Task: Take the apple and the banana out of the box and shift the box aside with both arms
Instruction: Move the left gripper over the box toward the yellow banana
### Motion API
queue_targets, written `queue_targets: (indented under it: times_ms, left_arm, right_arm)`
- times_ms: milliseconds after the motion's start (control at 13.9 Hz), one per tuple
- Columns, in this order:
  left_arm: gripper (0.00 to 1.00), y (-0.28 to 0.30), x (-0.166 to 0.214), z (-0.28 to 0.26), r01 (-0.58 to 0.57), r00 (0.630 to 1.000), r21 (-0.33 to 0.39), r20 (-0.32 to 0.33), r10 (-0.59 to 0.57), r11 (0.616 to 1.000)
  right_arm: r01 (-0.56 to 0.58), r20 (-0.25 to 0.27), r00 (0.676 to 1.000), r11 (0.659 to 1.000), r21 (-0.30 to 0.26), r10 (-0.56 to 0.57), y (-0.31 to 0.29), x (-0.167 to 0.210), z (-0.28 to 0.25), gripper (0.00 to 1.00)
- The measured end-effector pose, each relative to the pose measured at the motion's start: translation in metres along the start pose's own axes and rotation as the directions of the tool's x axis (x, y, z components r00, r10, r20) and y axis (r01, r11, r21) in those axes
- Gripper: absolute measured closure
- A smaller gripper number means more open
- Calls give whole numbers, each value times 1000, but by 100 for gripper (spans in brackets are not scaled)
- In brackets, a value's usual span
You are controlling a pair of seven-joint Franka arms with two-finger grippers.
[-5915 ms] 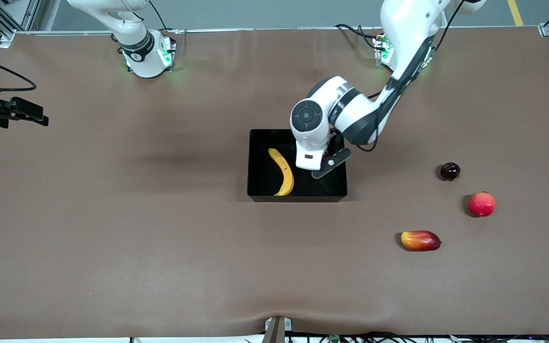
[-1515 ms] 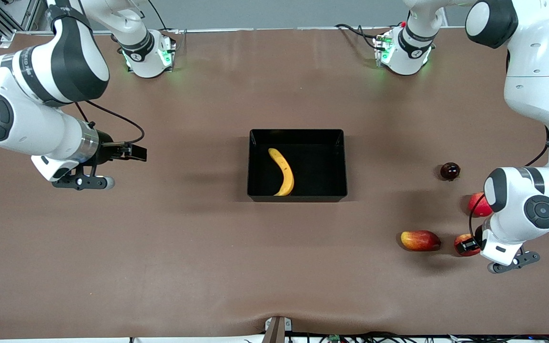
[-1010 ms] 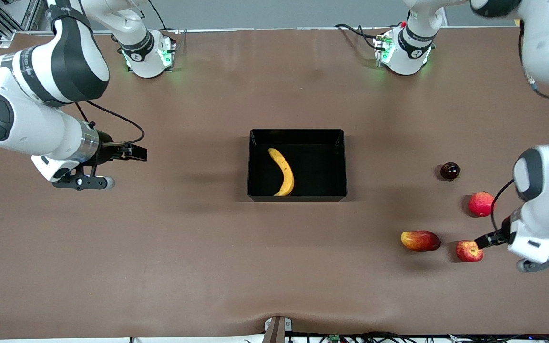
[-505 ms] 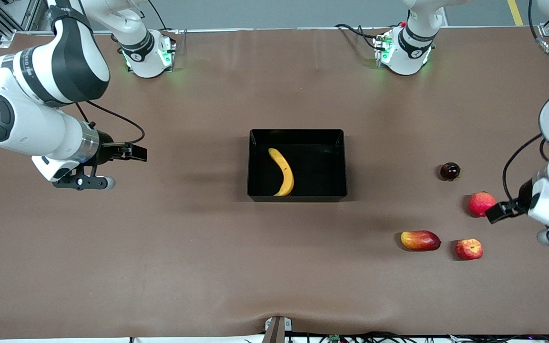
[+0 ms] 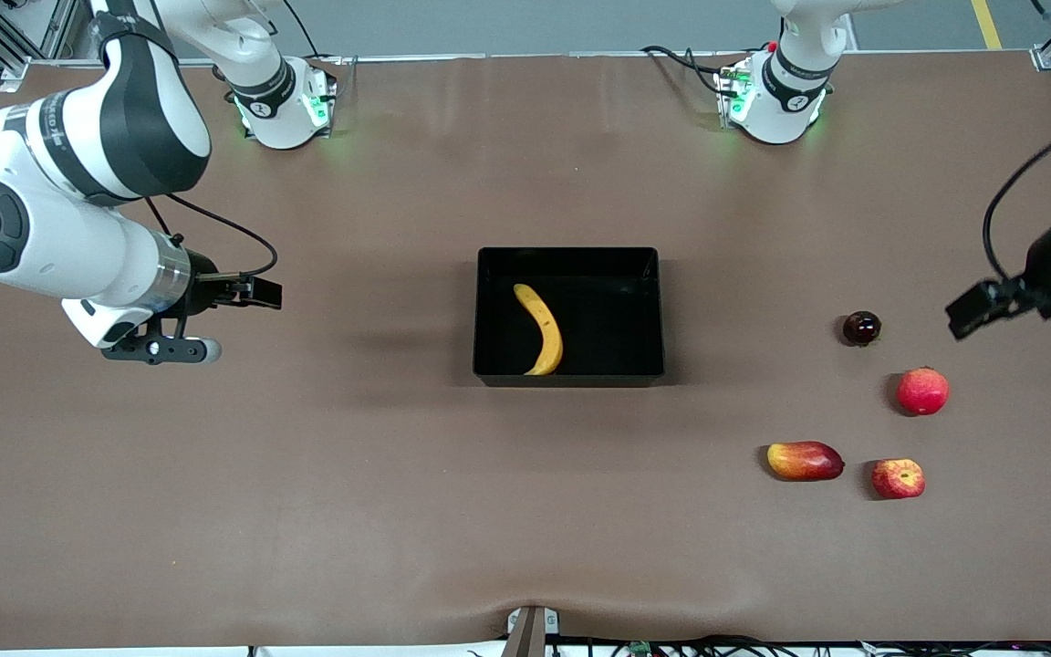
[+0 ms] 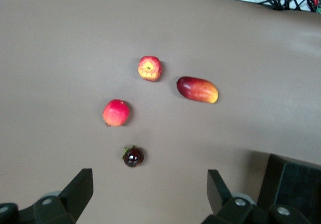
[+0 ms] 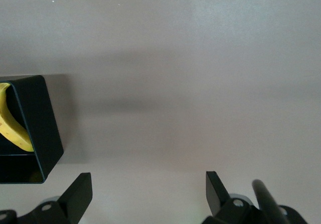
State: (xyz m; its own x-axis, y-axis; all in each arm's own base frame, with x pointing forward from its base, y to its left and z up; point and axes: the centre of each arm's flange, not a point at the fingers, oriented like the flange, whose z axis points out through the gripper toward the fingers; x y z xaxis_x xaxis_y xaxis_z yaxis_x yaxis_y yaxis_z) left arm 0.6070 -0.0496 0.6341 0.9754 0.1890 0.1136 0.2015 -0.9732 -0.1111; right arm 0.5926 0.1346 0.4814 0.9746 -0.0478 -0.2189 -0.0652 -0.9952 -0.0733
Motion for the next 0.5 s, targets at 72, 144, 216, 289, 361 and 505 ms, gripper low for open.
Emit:
queue_targets:
  times_ms: [72, 144, 216, 289, 361, 505]
  left_arm:
    - [0, 1, -10, -10, -5, 1000, 7, 14, 5, 1000]
    - [0, 4, -19, -18, -12, 1000, 5, 28, 12, 1000]
    - [0, 8, -28, -24, -16, 999, -14, 42, 17, 1000]
    - [0, 11, -36, -29, -19, 998, -39, 54, 21, 999]
    - [0, 15, -45, -31, -23, 998, -56, 63, 26, 998]
    - [0, 29, -67, -28, -45, 997, -62, 62, 49, 997]
  right_arm:
    - [0, 0, 1000, 1000, 0, 0, 0, 0, 0, 0]
    - [0, 0, 1000, 1000, 0, 0, 0, 0, 0, 0]
    - [0, 1, 1000, 1000, 0, 0, 0, 0, 0, 0]
    - [0, 1, 1000, 1000, 0, 0, 0, 0, 0, 0]
    - [0, 1, 1000, 1000, 0, 0, 0, 0, 1, 0]
    - [0, 0, 1000, 1000, 0, 0, 0, 0, 1, 0]
